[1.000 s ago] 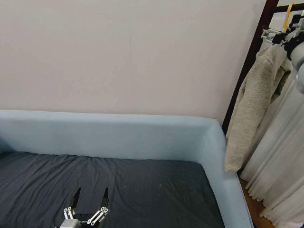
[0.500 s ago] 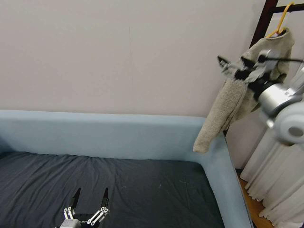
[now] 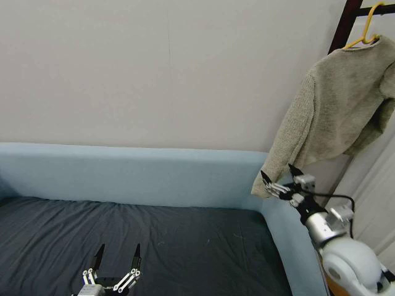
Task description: Pick up the clothes from the sofa and hang them on the clothes hanger.
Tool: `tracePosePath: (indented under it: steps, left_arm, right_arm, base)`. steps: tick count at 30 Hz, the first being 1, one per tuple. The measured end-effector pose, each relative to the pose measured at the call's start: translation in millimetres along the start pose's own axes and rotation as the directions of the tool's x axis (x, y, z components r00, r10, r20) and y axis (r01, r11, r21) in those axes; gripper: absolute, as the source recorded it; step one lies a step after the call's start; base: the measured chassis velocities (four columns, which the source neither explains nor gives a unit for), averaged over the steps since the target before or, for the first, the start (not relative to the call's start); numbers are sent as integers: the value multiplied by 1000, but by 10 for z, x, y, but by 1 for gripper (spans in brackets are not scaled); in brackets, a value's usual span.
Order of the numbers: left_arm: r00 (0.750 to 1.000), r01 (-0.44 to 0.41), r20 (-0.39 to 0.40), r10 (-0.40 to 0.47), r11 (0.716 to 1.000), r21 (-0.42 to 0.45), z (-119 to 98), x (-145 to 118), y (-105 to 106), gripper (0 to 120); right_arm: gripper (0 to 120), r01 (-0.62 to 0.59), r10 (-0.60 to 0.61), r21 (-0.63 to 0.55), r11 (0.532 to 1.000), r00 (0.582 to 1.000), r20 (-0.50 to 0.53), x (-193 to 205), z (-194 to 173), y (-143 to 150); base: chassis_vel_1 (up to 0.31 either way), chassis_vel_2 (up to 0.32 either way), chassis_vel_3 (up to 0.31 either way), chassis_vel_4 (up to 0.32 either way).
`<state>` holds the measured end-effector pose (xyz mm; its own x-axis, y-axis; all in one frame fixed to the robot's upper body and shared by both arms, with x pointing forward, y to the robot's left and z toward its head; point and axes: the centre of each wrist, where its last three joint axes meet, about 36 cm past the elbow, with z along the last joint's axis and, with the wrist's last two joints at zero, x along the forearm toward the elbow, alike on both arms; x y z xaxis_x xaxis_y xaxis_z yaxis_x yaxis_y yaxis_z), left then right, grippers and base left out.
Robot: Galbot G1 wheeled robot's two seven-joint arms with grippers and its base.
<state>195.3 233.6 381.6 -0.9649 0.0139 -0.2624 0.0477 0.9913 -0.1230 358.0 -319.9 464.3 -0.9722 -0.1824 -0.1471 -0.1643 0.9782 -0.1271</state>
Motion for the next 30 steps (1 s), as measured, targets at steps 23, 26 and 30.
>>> tracePosePath:
  steps: [23, 26, 30]
  left_arm:
    - [1000, 0, 0, 0, 1000, 0, 0, 0, -1, 100]
    - [1000, 0, 0, 0, 1000, 0, 0, 0, -1, 100]
    - [1000, 0, 0, 0, 1000, 0, 0, 0, -1, 100]
  right_arm:
    - [100, -196, 196, 52, 979, 981, 1, 1460, 294, 236]
    - [100, -198, 198, 46, 979, 980, -3, 1448, 266, 258]
    - [100, -199, 199, 41, 979, 980, -7, 1433, 260, 265]
  base:
    - [0, 0, 0, 0]
    - [0, 0, 0, 0]
    - [0, 0, 0, 0]
